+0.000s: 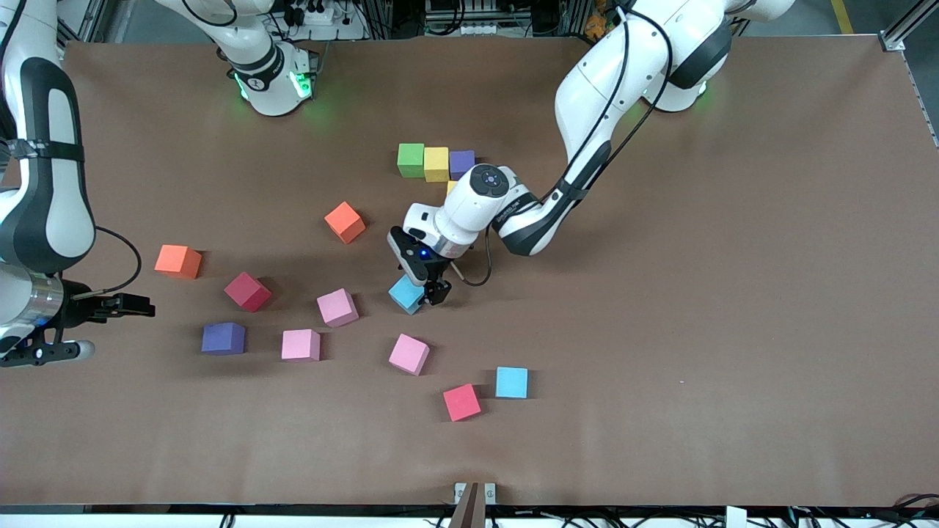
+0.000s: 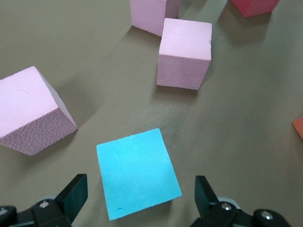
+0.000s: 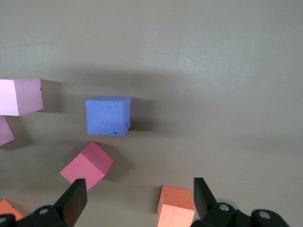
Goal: Form number 2 with 11 blocks
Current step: 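Align the left gripper around the cyan cube and close it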
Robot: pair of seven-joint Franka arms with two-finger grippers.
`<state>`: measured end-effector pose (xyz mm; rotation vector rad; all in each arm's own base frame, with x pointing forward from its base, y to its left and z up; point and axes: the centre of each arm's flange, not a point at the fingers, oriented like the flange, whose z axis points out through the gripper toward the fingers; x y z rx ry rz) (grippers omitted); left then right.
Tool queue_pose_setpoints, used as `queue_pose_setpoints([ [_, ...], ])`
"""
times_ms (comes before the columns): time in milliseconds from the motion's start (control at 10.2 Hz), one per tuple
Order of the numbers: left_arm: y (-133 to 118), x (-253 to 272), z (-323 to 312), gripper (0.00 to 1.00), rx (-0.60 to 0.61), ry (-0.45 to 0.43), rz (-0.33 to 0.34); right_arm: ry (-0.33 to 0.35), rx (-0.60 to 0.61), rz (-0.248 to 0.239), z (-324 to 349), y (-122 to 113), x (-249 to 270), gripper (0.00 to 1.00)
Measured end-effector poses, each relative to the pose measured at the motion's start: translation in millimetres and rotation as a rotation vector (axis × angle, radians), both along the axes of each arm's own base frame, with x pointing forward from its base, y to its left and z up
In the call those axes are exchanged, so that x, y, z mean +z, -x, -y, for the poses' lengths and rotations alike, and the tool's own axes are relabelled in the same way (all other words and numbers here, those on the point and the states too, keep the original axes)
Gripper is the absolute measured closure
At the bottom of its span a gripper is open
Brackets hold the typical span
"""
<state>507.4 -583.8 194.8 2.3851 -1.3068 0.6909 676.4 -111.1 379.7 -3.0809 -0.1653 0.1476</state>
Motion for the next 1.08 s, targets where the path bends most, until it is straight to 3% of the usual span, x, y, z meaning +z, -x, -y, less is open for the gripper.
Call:
queue_pose_setpoints([
  [294,-1.2,-11.8,-3.8,0.00,0.049,0.018,-0.056,0.000,0.000,0.000,0.0,0.0,0.0,0.00],
  [1077,-0.1,-12.0,-2.1,0.00,0.163,0.069,-0.117,0.000,0.000,0.000,0.1,0.0,-0.2,0.00],
])
